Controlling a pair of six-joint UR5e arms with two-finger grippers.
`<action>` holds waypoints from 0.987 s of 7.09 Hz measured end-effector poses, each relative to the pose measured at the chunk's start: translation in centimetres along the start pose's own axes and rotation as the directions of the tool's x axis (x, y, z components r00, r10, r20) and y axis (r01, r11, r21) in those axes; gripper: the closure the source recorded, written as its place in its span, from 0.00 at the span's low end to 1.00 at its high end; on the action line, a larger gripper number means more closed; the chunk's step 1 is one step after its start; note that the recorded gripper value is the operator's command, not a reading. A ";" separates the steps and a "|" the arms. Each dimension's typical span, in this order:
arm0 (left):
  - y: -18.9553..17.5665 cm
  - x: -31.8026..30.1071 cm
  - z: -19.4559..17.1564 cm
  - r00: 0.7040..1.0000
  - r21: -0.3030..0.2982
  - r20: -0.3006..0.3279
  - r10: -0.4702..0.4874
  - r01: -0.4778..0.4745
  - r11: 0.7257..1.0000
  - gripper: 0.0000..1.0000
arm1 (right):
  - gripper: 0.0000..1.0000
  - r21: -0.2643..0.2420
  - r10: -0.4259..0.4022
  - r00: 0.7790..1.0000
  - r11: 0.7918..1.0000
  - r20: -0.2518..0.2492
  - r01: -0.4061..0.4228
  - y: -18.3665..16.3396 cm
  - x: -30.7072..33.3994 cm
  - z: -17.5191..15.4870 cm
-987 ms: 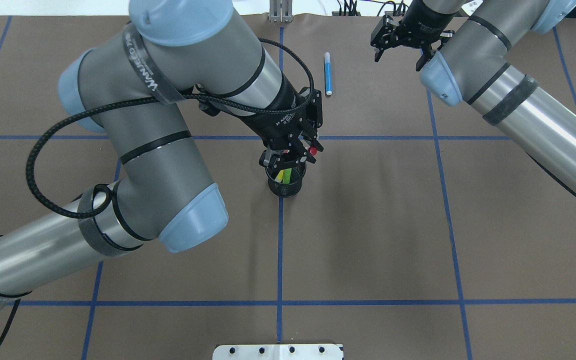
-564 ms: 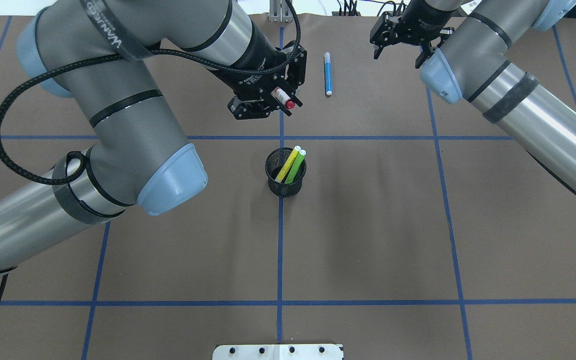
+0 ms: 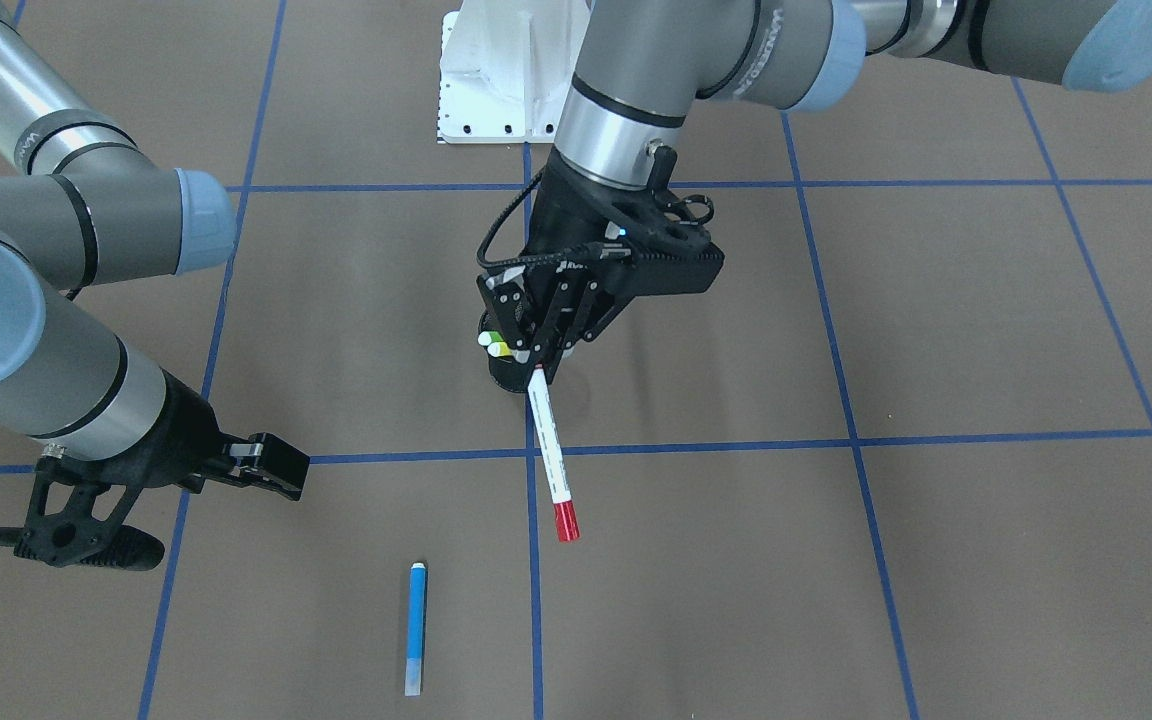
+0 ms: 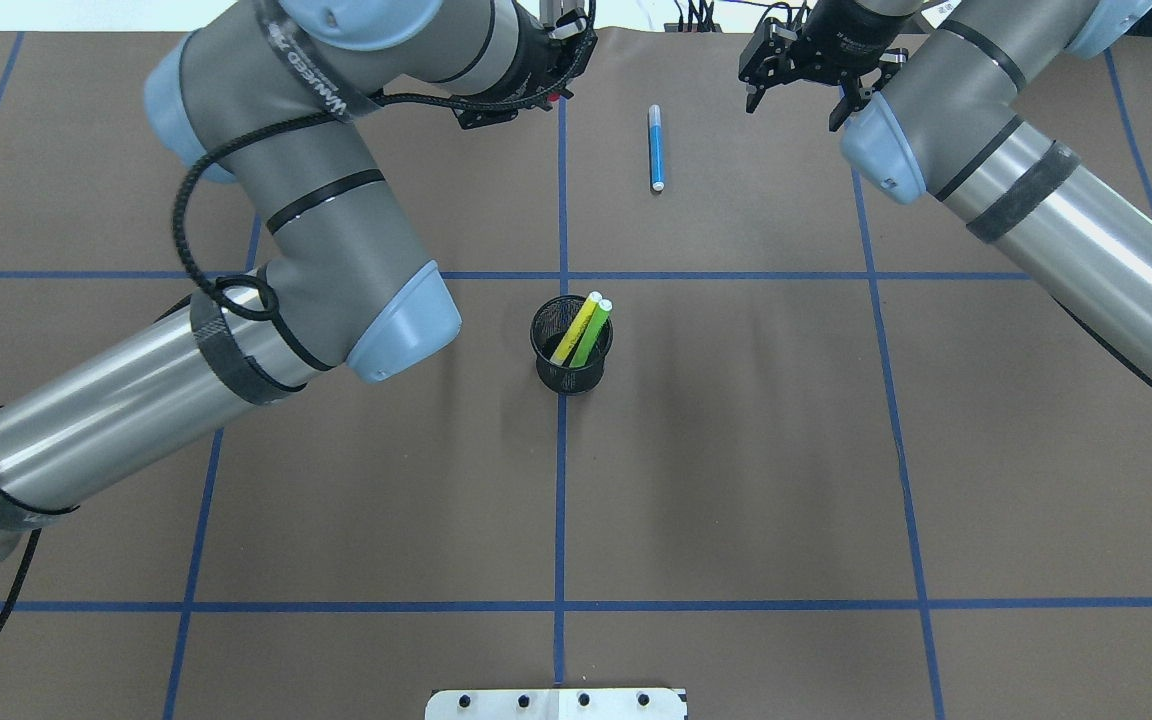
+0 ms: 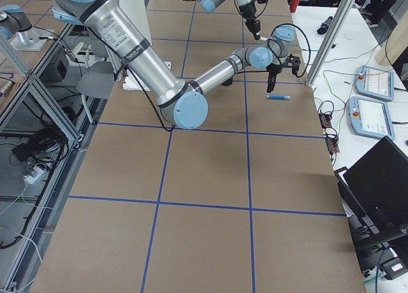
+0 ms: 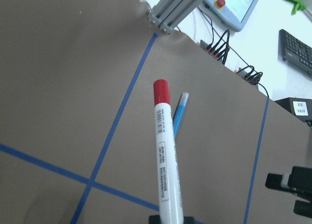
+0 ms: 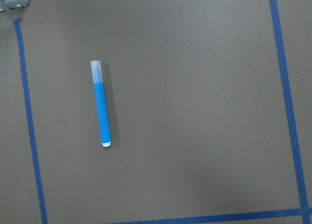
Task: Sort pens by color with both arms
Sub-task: 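Lift the red-capped marker and carry it beside the blue marker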
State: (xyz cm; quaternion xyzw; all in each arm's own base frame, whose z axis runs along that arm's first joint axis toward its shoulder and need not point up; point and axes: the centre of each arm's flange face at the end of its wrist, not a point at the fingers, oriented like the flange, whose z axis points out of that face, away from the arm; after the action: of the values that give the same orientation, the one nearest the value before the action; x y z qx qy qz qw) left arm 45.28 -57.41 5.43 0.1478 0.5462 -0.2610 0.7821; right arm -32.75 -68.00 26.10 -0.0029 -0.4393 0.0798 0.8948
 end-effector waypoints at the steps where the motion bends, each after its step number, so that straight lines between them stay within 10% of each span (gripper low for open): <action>1: -0.2 -0.6 3.4 0.998 0.033 0.005 0.064 -0.064 0.997 1.00 | 0.00 0.003 -0.002 1.000 1.000 0.005 0.002 0.0 -0.1 -0.1; 7: 5.2 -2.5 17.5 0.931 0.154 0.138 0.337 -0.356 0.922 1.00 | 0.00 0.017 -0.013 1.000 1.000 0.017 0.013 -0.2 0.0 -0.4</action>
State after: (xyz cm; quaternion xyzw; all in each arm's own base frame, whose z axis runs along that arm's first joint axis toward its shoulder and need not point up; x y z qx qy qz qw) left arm 61.22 -61.57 13.74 0.2965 0.4426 -0.1734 0.8283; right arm -32.38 -68.17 25.85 0.0080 -0.4462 0.0777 0.8915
